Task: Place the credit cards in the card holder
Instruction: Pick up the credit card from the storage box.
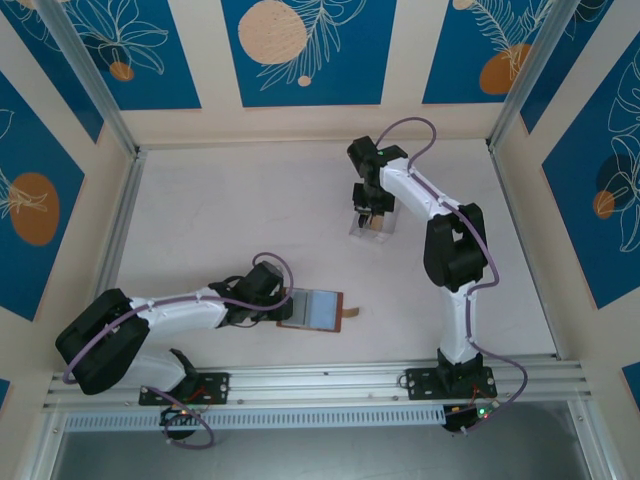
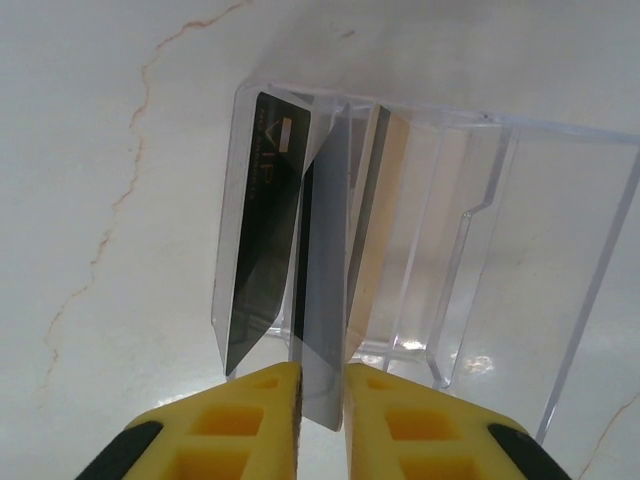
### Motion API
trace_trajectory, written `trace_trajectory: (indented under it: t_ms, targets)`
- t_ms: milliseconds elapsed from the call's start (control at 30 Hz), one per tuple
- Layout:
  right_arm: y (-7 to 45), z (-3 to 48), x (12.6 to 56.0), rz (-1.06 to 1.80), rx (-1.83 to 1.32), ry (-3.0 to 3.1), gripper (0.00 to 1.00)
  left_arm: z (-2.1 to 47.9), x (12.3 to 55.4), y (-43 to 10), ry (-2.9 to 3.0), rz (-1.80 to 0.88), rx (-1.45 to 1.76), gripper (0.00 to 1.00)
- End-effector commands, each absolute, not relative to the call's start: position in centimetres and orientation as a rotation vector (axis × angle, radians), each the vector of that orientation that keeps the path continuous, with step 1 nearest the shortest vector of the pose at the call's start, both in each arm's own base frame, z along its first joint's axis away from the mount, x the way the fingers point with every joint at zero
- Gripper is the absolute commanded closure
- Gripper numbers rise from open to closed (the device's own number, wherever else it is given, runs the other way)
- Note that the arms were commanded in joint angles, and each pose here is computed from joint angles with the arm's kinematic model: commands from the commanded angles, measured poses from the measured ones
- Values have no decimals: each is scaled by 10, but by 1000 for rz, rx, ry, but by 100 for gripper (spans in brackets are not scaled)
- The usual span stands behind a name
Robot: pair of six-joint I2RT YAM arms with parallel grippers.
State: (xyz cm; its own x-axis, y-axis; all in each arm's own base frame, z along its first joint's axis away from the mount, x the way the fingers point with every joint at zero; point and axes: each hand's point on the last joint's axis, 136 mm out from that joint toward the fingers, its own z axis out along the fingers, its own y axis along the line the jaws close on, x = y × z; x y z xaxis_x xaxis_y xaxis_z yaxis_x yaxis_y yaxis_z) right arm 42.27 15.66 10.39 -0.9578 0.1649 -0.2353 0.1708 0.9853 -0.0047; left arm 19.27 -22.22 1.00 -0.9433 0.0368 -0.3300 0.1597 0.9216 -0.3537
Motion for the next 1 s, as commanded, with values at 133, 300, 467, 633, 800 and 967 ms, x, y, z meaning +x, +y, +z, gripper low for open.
trace_trajectory:
  t_ms: [133,300,467,633,800,967]
  targets:
    - [157,101,424,-59,237,2918,84,-32,173,-220,2855,-539,176,62]
    - [158,95,423,-68,232,2935,83,-30,174,-218,2850,-535,172,62]
    - [163,103,421,-111,184,2906,82,-31,173,-218,2852,-535,168,62]
    - [154,102,419,-215,184,2895,73,-31,173,-218,2851,-539,170,62]
    - [150,96,425,-279,173,2902,69,-31,173,-218,2851,-540,167,62]
    - [148,88,430,-317,171,2915,72,-30,173,-218,2849,-539,166,62]
